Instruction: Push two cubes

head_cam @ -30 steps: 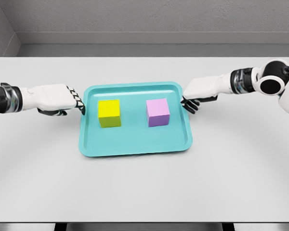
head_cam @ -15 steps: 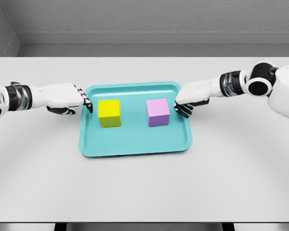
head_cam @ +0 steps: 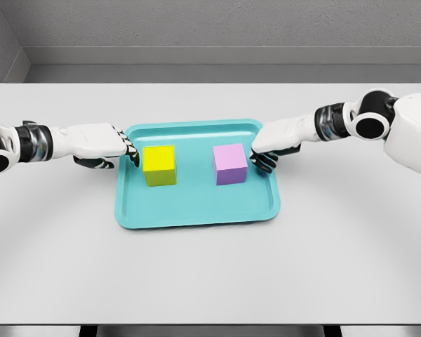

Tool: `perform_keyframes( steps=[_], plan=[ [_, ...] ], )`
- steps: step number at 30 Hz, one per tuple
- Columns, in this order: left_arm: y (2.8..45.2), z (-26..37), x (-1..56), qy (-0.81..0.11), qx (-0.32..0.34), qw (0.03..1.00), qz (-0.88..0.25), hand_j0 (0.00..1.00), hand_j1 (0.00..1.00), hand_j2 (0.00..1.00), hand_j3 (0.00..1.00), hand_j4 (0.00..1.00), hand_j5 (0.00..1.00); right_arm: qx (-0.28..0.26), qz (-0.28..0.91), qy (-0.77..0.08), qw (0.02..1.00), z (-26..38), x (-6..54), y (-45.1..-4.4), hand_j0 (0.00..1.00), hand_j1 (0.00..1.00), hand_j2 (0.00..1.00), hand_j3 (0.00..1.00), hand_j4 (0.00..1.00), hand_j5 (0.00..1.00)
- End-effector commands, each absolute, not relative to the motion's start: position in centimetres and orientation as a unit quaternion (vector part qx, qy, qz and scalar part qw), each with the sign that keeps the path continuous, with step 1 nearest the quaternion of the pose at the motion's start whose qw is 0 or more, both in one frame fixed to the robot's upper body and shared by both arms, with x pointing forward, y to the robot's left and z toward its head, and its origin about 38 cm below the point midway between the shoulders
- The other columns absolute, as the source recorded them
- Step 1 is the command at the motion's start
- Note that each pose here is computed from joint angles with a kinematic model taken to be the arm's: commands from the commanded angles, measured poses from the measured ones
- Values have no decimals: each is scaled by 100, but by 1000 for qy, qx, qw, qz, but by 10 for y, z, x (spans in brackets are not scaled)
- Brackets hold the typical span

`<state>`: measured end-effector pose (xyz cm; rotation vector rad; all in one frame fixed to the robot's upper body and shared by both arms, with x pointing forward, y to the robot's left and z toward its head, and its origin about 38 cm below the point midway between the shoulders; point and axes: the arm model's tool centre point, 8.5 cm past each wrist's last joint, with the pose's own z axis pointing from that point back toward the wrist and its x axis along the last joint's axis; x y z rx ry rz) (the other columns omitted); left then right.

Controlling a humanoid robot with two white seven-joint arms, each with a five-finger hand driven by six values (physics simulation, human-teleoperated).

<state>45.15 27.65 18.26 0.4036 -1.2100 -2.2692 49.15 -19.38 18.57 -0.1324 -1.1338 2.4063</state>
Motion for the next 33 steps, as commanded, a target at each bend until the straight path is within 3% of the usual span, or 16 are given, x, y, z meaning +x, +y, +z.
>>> perform_keyframes(
  steps=[1, 33],
  plan=[
    [278, 182, 452, -449, 148, 271, -838, 65, 65, 65, 65, 65, 65, -45, 877, -416, 235, 185, 491, -188, 13, 13, 13, 13, 13, 13],
    [240, 180, 456, -472, 131, 247, -836, 65, 65, 65, 65, 65, 65, -47, 893, -396, 210, 179, 489, -174, 13, 13, 13, 13, 13, 13]
  ],
)
